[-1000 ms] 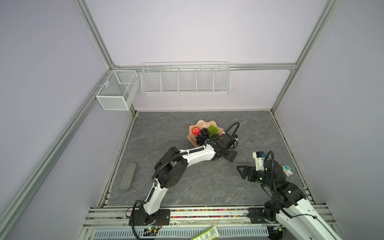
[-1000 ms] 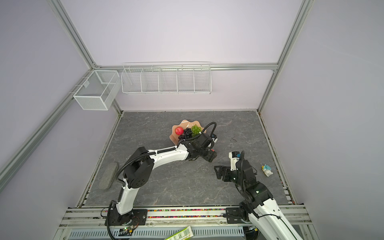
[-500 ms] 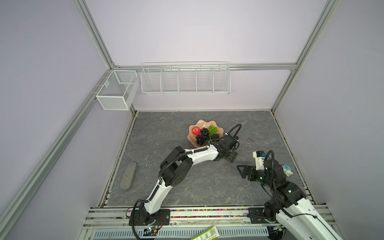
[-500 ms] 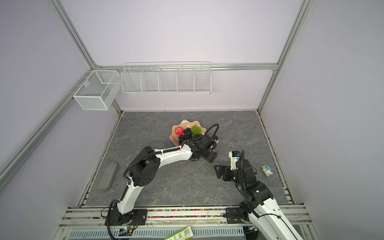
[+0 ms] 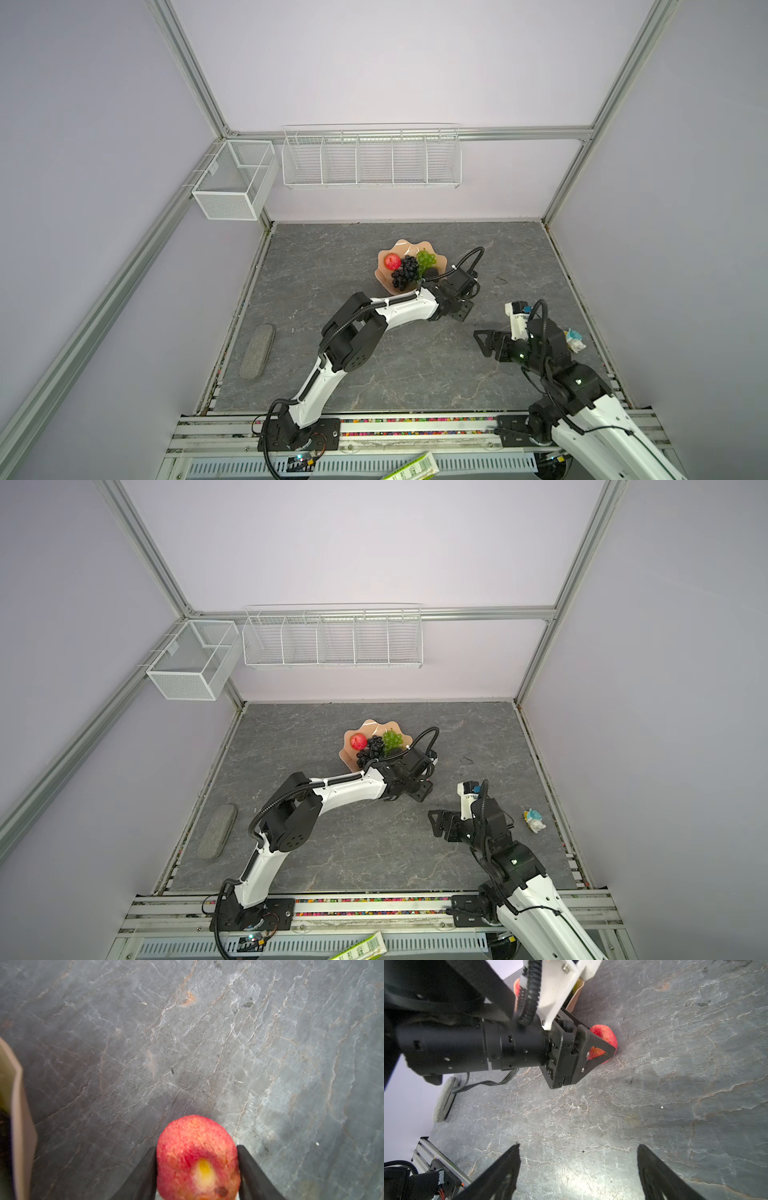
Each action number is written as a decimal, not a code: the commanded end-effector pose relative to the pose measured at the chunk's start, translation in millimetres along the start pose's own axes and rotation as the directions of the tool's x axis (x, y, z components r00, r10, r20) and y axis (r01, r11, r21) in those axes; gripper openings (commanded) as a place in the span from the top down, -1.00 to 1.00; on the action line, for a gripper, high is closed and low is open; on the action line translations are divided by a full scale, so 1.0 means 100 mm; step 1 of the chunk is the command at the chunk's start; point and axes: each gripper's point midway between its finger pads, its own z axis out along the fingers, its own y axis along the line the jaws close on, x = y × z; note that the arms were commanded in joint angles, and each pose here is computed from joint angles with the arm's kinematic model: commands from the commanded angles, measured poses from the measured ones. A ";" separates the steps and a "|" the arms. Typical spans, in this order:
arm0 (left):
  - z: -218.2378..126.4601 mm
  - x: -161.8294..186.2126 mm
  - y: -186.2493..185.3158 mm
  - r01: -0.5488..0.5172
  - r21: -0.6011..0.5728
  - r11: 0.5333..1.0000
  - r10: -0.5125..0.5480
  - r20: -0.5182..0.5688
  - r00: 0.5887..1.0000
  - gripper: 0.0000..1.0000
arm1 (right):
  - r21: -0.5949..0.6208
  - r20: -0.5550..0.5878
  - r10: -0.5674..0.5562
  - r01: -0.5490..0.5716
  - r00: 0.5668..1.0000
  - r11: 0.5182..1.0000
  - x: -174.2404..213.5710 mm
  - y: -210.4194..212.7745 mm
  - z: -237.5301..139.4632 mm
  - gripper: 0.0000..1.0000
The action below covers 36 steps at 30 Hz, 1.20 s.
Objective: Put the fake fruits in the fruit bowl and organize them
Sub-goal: 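Reach the left gripper to the other red apple and grasp it, then place the red apple in the bowl with the left gripper and release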
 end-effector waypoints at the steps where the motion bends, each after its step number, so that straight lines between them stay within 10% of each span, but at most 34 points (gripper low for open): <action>1: -0.35 -0.35 -0.02 0.010 -0.005 1.000 -0.010 0.094 0.996 -0.01 | -0.009 0.033 -0.017 0.017 0.999 1.000 -0.15 0.07 -0.02 -0.78; 15: -1.19 -1.08 1.24 0.179 -0.110 0.978 -0.135 0.320 0.938 0.02 | -0.164 0.045 -0.121 0.127 0.992 0.978 -0.67 0.60 0.27 -0.78; 24: -0.90 -0.91 2.25 0.260 -0.307 0.916 -0.193 0.229 0.954 0.02 | -0.196 0.015 -0.152 0.152 0.988 0.969 -0.90 0.75 0.66 -0.78; 36: -0.39 -0.71 2.56 0.281 -0.328 0.902 -0.226 0.196 0.954 0.01 | -0.170 -0.032 -0.159 0.151 0.987 0.974 -0.83 0.65 0.88 -0.78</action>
